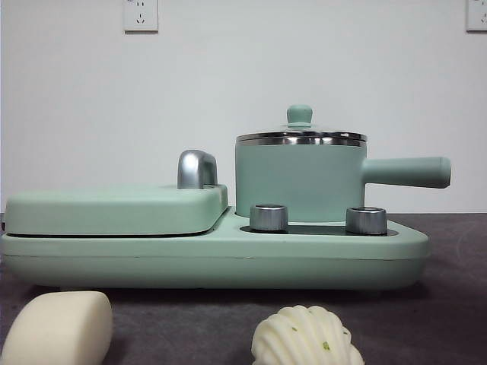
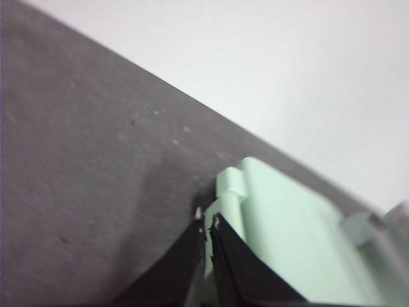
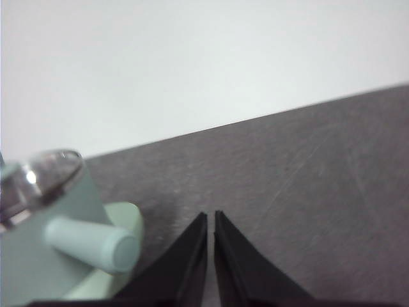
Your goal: Put the buns in a small steamer
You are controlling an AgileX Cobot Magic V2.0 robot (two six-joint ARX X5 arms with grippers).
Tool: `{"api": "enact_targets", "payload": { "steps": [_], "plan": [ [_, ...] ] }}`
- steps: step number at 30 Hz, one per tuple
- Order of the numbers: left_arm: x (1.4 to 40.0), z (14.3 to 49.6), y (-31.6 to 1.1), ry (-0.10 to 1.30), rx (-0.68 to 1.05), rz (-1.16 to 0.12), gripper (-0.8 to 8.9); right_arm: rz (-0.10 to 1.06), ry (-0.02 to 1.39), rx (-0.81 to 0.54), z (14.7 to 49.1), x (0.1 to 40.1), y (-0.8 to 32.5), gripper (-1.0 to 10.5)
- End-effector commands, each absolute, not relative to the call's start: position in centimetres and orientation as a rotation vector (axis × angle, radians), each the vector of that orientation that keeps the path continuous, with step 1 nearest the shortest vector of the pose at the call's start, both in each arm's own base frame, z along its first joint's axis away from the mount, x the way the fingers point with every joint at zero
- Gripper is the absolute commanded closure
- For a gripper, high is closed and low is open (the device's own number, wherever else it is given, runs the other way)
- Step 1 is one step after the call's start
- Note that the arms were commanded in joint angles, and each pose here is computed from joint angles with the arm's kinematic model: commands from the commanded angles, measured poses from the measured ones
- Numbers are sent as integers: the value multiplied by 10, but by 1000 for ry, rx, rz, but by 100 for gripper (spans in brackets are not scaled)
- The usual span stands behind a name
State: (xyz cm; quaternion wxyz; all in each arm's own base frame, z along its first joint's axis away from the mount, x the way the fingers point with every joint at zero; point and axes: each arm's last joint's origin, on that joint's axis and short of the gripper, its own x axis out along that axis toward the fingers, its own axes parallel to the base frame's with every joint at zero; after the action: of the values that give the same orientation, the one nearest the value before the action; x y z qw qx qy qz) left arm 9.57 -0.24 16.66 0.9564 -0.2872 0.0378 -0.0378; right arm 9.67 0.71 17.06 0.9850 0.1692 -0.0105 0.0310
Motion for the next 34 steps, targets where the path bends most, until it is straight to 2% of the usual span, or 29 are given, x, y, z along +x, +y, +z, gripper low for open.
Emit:
{"api": "enact_targets", "payload": {
  "steps": [1, 4, 7, 11, 14, 19, 25, 34],
  "plan": [
    [97, 162, -2, 83, -868, -67, 798, 66, -26, 550, 171, 97, 7, 933],
    [97, 166, -2, 52, -986, -83, 798, 100, -61, 597, 176, 96, 8, 933],
    [97, 176, -2, -36, -974, -130, 798, 186, -128, 594, 186, 95, 9, 933],
    [93, 195, -3, -187, -958, -225, 798, 242, -163, 589, 204, 89, 10, 934],
    [89, 207, -4, -217, -921, -276, 798, 265, -169, 585, 218, 85, 10, 935],
    [84, 229, -5, -210, -849, -297, 798, 299, -110, 554, 238, 76, 11, 935],
    [76, 268, -5, -161, -664, -258, 798, 345, -66, 451, 267, 68, 12, 934],
    [78, 325, -7, -85, -443, -277, 798, 360, 28, 307, 312, 78, 14, 935]
  ]
}}
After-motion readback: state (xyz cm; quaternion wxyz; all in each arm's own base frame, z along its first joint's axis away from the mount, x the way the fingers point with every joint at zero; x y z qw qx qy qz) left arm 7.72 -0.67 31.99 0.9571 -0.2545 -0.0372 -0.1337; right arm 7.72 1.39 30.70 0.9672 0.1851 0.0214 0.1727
